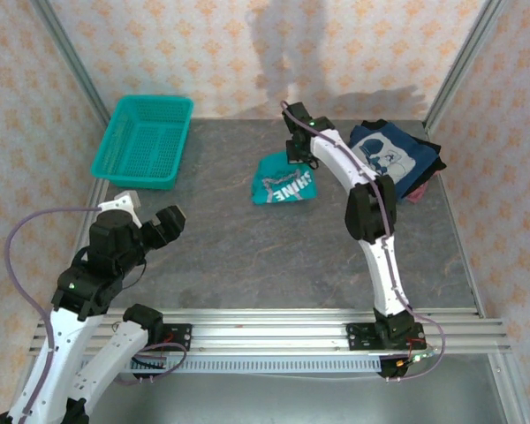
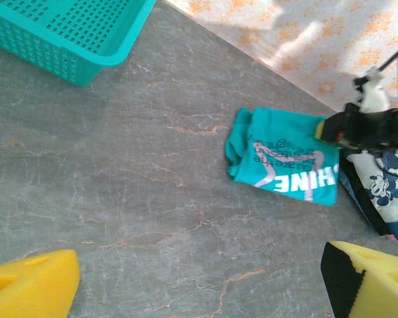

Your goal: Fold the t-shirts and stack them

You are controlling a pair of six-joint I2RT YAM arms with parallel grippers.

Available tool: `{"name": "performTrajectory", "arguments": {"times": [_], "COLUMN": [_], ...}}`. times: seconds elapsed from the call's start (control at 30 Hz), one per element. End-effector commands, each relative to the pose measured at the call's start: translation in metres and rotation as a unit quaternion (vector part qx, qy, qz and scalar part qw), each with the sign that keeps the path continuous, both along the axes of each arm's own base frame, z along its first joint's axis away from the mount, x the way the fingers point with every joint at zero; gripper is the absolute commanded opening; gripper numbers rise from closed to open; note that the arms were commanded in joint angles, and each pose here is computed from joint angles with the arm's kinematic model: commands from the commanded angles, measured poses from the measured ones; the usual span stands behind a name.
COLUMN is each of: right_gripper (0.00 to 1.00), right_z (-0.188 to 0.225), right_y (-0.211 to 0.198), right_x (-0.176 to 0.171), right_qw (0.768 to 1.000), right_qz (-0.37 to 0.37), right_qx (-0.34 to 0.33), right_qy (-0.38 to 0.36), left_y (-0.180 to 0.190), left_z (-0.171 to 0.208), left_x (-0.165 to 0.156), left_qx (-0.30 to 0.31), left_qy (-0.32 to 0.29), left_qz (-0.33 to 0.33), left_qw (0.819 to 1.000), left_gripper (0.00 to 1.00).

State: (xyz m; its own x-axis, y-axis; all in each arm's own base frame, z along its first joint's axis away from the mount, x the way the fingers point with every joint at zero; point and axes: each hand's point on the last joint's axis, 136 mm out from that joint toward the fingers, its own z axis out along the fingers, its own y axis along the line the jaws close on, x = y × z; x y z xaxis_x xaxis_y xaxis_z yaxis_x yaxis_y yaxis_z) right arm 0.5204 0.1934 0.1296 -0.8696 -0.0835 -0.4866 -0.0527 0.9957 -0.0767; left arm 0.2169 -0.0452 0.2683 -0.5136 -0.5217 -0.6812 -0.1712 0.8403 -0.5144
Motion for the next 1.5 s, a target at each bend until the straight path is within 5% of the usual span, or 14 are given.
{"name": "performTrajectory", "arguments": {"times": [0.0,0.57,1.13,1.47], "right_gripper": [0.00,0.00,0.00,0.00], "right_z": [0.045,0.127,0.203,0.197], "right_y": [-0.031,-0.079,-0.131,-0.185], "right_x": [0.008,0.031,0.051,0.035], "right_qw": [0.996,0.982,0.958,0.947], "right_qz": [-0.012,-0.067,-0.150,-0.229], "right_qx": [-0.065,-0.065,0.014,0.051], "right_qy": [-0.065,-0.164,-0.243,-0.219], "left_y": [-0.002,0.004,0.009,0.010], "left_z": [0.007,0.003,0.001,0.001], "left_x": [0.011,0.016,0.018,0.018], "left_qx": [0.011,0.036,0.045,0.047], "left_qy": [-0.023,-0.022,-0.024,-0.024], "left_qz": [-0.007,0.005,0.016,0.019], "left_qw": [1.000,0.999,0.999,0.998], "left_gripper": [0.96,1.00,1.00,1.00]}}
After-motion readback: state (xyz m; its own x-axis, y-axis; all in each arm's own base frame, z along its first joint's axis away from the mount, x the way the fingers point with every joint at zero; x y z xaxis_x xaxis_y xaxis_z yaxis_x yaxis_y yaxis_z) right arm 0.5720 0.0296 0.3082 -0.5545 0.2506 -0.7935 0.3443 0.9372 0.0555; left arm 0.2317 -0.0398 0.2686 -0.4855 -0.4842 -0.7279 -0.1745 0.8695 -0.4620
